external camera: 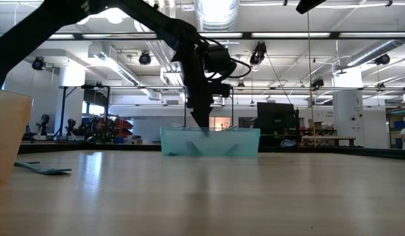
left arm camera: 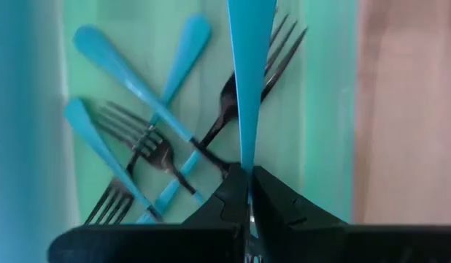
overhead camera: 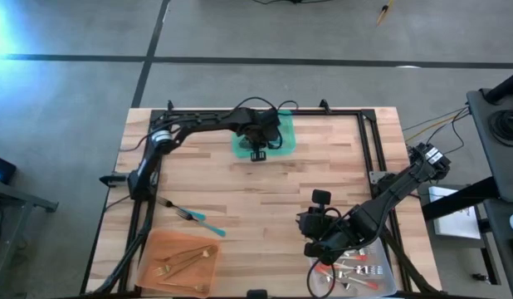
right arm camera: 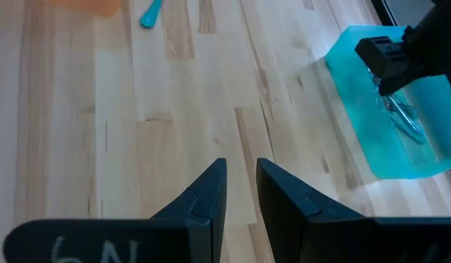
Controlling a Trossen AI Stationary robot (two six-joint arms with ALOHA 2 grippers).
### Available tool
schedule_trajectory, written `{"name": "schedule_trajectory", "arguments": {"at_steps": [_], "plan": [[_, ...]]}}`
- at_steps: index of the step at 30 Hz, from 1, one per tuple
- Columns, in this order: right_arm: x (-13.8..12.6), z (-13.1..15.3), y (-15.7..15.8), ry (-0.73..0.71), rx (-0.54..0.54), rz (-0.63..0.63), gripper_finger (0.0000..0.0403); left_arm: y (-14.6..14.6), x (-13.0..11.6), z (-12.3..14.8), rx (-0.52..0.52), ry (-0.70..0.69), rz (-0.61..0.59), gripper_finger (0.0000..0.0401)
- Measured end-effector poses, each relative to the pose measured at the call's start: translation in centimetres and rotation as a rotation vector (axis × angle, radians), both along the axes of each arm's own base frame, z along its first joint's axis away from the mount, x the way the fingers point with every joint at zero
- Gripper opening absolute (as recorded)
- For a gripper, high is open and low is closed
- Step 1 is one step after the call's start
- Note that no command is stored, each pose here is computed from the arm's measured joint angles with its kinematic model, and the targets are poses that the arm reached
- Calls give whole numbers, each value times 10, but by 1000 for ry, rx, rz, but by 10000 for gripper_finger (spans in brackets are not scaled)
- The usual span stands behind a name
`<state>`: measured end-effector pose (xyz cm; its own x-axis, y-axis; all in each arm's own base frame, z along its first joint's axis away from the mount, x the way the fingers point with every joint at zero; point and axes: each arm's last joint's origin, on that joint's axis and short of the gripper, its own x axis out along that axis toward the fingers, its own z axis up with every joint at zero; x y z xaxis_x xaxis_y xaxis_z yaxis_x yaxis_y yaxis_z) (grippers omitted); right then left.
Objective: Sort silverware by color (type)
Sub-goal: Put the blue fork into the blue bin
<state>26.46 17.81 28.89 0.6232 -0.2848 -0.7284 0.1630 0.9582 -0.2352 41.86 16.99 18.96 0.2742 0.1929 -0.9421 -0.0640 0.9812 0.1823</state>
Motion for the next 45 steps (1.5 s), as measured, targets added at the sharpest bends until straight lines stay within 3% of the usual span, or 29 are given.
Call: {"name": "schedule_trajectory", "arguments": {"at_steps": [5, 10, 13, 16, 20, 26, 29, 38, 45], "plan": [[0, 0, 0, -1, 1, 0, 68, 1, 2, 1, -22, -23, 32, 12], [0, 0, 0, -2, 2, 0, 68, 3, -2, 1, -36, -9, 65, 78], [0, 0, 0, -2, 2, 0, 68, 0, -7, 4, -76, 26, 17, 115], [0, 0, 0, -3, 2, 0, 68, -6, -12, 20, -167, -24, -45, 128], [0, 0, 0, -5, 3, 0, 68, -19, -25, 57, -229, -128, -27, 129], [2, 1, 1, -19, 14, 0, 68, -68, -67, 93, -173, -153, -24, 127], [2, 1, 2, -24, 18, 0, 68, -103, -99, 97, -159, -150, 7, 127], [2, 1, 2, -24, 18, 0, 68, -215, -198, 60, -276, -94, 110, 127], [2, 1, 2, -24, 18, 0, 68, -249, -243, 29, -315, -23, 78, 127]]}}
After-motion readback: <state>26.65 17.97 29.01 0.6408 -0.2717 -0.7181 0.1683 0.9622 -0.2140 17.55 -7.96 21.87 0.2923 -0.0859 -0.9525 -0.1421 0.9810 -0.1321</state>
